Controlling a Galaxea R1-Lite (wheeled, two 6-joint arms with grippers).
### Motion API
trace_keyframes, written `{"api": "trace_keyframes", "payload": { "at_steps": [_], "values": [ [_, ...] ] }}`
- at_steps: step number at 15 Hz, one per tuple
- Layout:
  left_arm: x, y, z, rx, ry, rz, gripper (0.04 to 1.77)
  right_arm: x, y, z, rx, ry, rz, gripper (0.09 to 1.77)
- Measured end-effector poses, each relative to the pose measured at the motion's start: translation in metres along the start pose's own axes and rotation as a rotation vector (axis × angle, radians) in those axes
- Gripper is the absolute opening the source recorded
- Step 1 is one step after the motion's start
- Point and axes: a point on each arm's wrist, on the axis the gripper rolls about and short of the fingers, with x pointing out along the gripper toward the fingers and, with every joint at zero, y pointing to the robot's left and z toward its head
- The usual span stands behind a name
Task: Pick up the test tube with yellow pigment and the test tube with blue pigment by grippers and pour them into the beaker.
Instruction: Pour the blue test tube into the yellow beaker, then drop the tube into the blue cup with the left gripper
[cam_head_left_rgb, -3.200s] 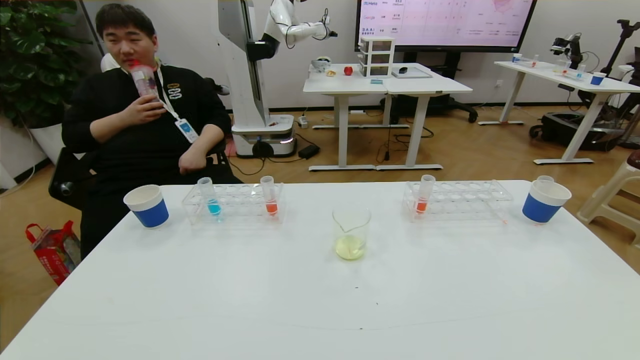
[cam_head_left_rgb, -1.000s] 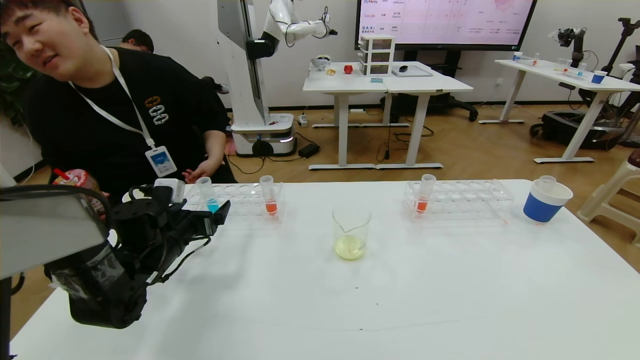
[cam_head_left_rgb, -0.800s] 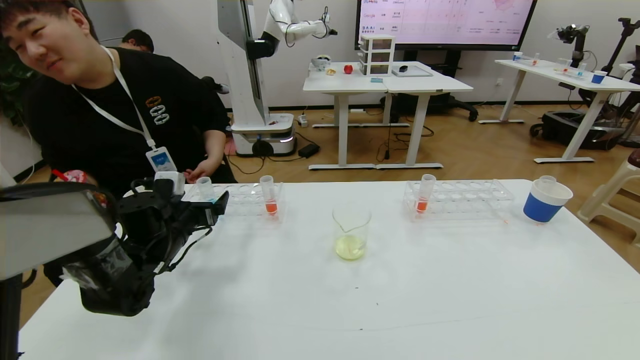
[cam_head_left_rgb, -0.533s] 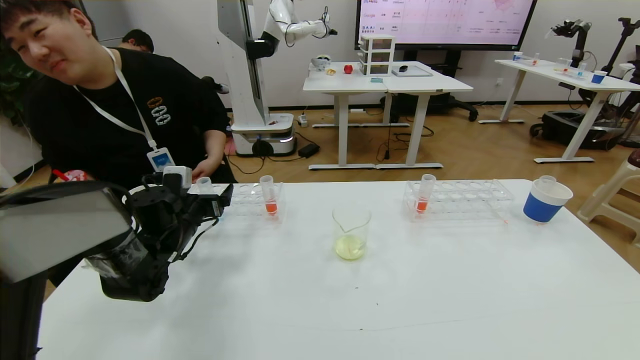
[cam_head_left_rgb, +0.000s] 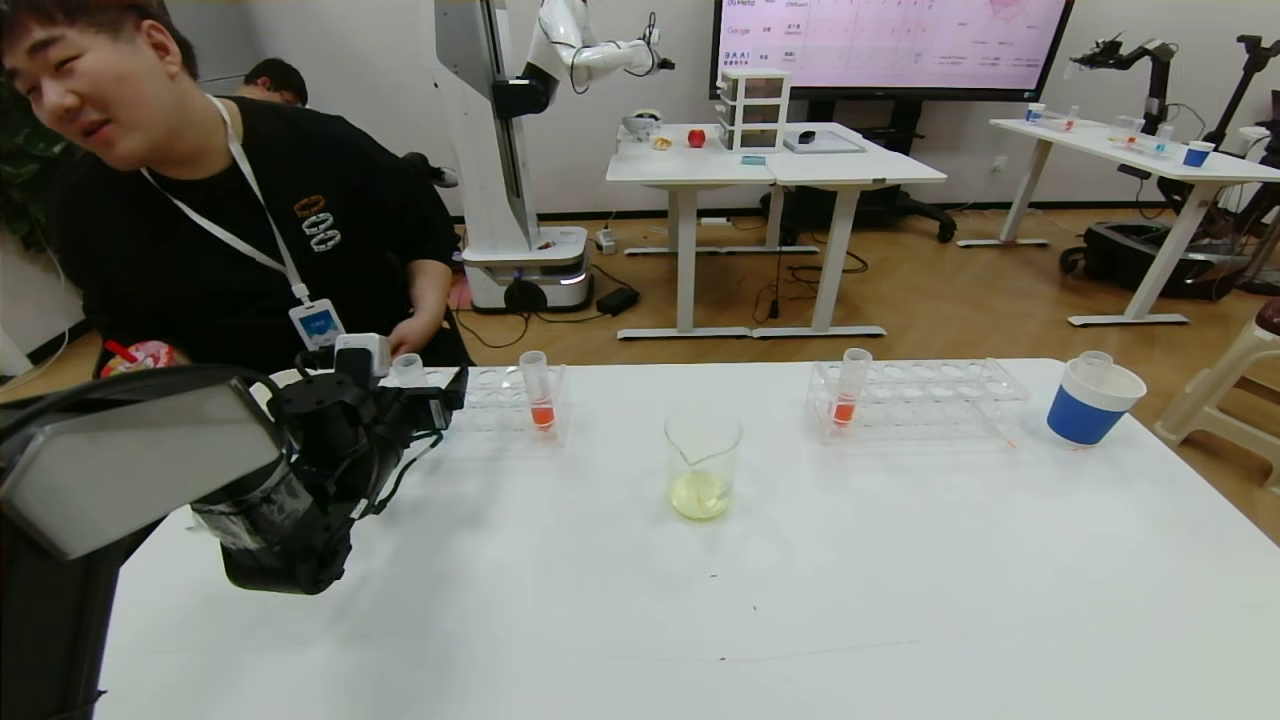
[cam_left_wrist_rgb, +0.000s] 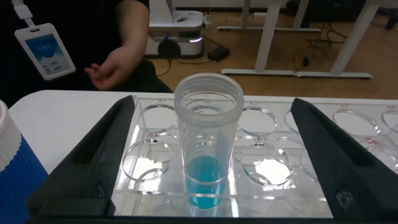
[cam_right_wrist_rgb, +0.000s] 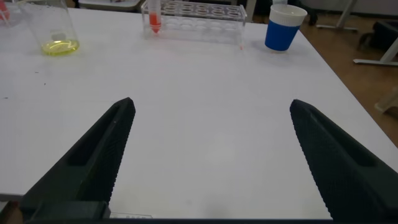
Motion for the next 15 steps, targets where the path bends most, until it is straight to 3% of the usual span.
{"api": "trace_keyframes", "payload": {
  "at_steps": [2,3,4,6,7,9,15],
  "values": [
    [0.000,0.000,0.000,0.000,0.000,-0.002,1.74,0.000,0.000,0.000,0.000,0.000,0.001,1.74],
    [0.000,0.000,0.000,0.001,0.001,-0.001,1.63,0.000,0.000,0.000,0.000,0.000,0.001,1.74],
    [-0.001,0.000,-0.001,0.002,0.003,-0.002,1.36,0.000,0.000,0.000,0.000,0.000,0.001,1.74],
    [-0.001,0.000,-0.001,0.002,0.004,-0.001,0.51,0.000,0.000,0.000,0.000,0.000,0.000,1.74],
    [-0.001,0.000,-0.001,0.002,0.004,-0.003,0.35,0.000,0.000,0.000,0.000,0.000,0.000,1.74],
    [-0.002,0.000,-0.001,0.002,0.005,-0.003,0.54,0.000,0.000,0.000,0.000,0.001,0.000,1.74],
    [-0.001,-0.001,0.018,-0.003,-0.024,0.003,0.49,0.000,0.000,0.000,0.000,0.000,0.001,1.74]
  ]
}}
